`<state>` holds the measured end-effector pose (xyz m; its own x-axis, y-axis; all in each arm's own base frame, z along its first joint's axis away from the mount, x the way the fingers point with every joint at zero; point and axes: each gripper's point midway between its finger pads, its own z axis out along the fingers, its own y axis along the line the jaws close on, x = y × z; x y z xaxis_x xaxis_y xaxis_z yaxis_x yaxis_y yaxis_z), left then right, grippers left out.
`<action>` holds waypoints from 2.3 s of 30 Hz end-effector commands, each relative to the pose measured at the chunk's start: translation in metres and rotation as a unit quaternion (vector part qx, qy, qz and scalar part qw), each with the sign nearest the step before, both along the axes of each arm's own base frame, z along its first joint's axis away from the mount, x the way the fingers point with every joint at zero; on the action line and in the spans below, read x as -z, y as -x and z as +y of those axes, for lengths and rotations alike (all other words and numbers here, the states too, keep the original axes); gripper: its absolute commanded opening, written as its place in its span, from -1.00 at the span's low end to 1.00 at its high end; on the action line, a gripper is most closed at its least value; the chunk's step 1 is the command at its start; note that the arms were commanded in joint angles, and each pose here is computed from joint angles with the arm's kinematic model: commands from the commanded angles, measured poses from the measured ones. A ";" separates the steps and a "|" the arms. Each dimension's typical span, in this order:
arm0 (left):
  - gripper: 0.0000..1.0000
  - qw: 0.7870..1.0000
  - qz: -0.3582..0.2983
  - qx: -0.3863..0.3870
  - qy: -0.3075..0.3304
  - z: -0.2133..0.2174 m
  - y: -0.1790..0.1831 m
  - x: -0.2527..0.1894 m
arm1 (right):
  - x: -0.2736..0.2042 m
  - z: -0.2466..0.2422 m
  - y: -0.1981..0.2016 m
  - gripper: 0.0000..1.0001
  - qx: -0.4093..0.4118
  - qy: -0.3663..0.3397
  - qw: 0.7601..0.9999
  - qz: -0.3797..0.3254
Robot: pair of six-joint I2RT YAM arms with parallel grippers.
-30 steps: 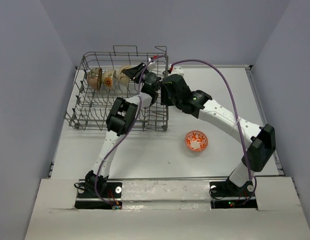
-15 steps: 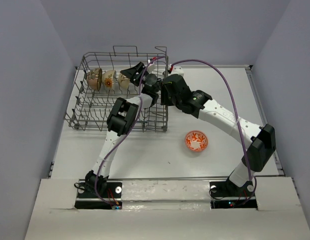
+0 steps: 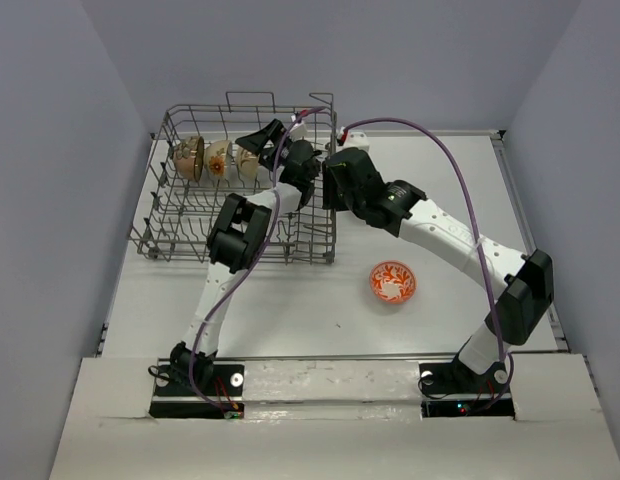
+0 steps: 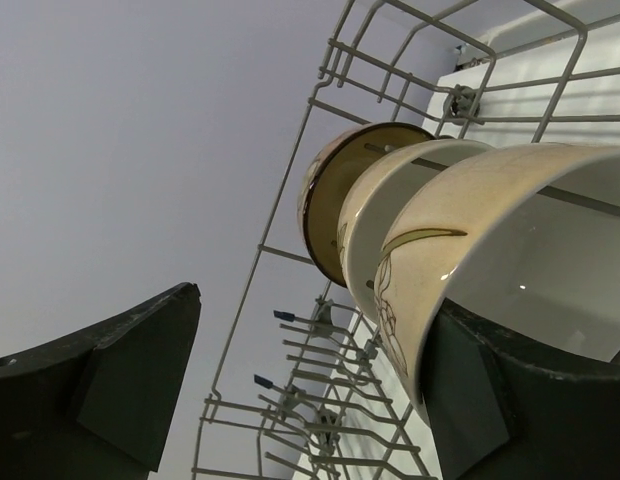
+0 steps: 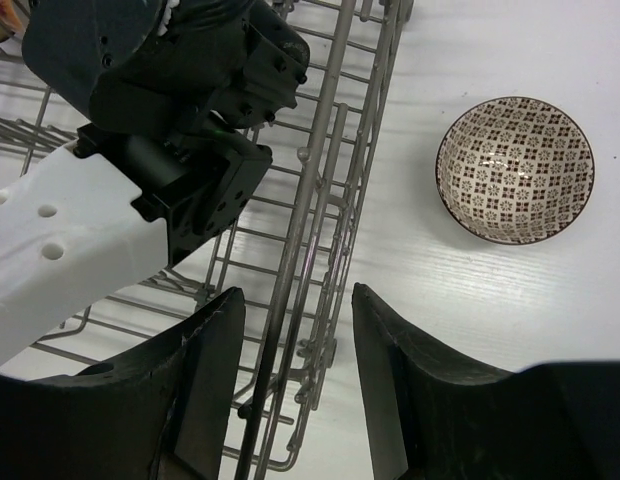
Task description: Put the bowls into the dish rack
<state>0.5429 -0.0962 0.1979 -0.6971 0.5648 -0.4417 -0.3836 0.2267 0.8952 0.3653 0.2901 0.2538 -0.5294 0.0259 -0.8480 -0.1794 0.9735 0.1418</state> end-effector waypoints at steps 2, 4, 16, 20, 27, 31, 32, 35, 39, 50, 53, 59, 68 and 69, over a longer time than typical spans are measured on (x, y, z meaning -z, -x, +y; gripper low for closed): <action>0.96 0.993 -0.088 0.030 0.066 -0.005 0.009 -0.069 | -0.034 -0.004 0.000 0.06 0.006 -0.021 0.999 -0.039; 0.98 0.993 -0.087 0.043 0.073 -0.011 0.006 -0.069 | -0.036 -0.006 -0.001 0.07 0.009 -0.020 0.999 -0.041; 0.98 0.972 -0.041 0.136 0.189 -0.046 -0.022 -0.029 | -0.037 -0.011 -0.001 0.07 0.018 -0.014 0.999 -0.041; 0.98 0.964 -0.015 0.151 0.218 -0.053 -0.020 -0.018 | -0.037 -0.011 -0.001 0.07 0.021 -0.016 0.999 -0.042; 0.98 0.930 -0.034 0.174 0.322 -0.052 -0.017 -0.030 | -0.038 -0.014 -0.001 0.07 0.027 -0.015 0.999 -0.044; 0.98 0.915 -0.062 0.178 0.357 -0.049 -0.009 -0.060 | -0.044 -0.013 -0.001 0.08 0.027 -0.023 0.998 -0.047; 0.98 0.913 -0.062 0.177 0.362 -0.047 -0.005 -0.067 | -0.046 -0.013 0.000 0.08 0.028 -0.026 0.998 -0.049; 0.98 0.887 -0.110 0.194 0.404 -0.045 0.010 -0.125 | -0.059 -0.015 0.001 0.08 0.029 -0.039 0.997 -0.059; 0.98 0.843 -0.151 0.228 0.462 -0.047 0.035 -0.177 | -0.088 -0.021 0.006 0.08 0.035 -0.066 0.994 -0.083; 0.97 0.785 -0.144 0.269 0.539 -0.032 0.133 -0.177 | -0.071 -0.119 0.023 0.24 0.160 -0.015 0.981 -0.109; 0.97 0.737 -0.170 0.312 0.575 -0.028 0.172 -0.180 | -0.031 -0.176 0.022 0.24 0.201 -0.024 0.977 -0.066; 0.96 0.699 -0.129 0.336 0.619 -0.041 0.208 -0.117 | 0.028 -0.224 0.039 0.28 0.264 -0.046 0.963 -0.011; 0.97 0.670 -0.165 0.365 0.625 -0.029 0.235 -0.114 | 0.124 -0.217 0.075 0.27 0.268 -0.070 0.955 0.105; 0.97 0.668 -0.167 0.367 0.626 -0.029 0.237 -0.114 | 0.128 -0.216 0.075 0.28 0.267 -0.073 0.955 0.106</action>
<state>0.3066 -0.1224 0.2787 -0.2976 -0.1711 -0.9392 0.0780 0.9762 -0.2025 0.2904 0.0645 0.1293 -0.5906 0.3747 -0.7147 0.3750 0.9117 0.1682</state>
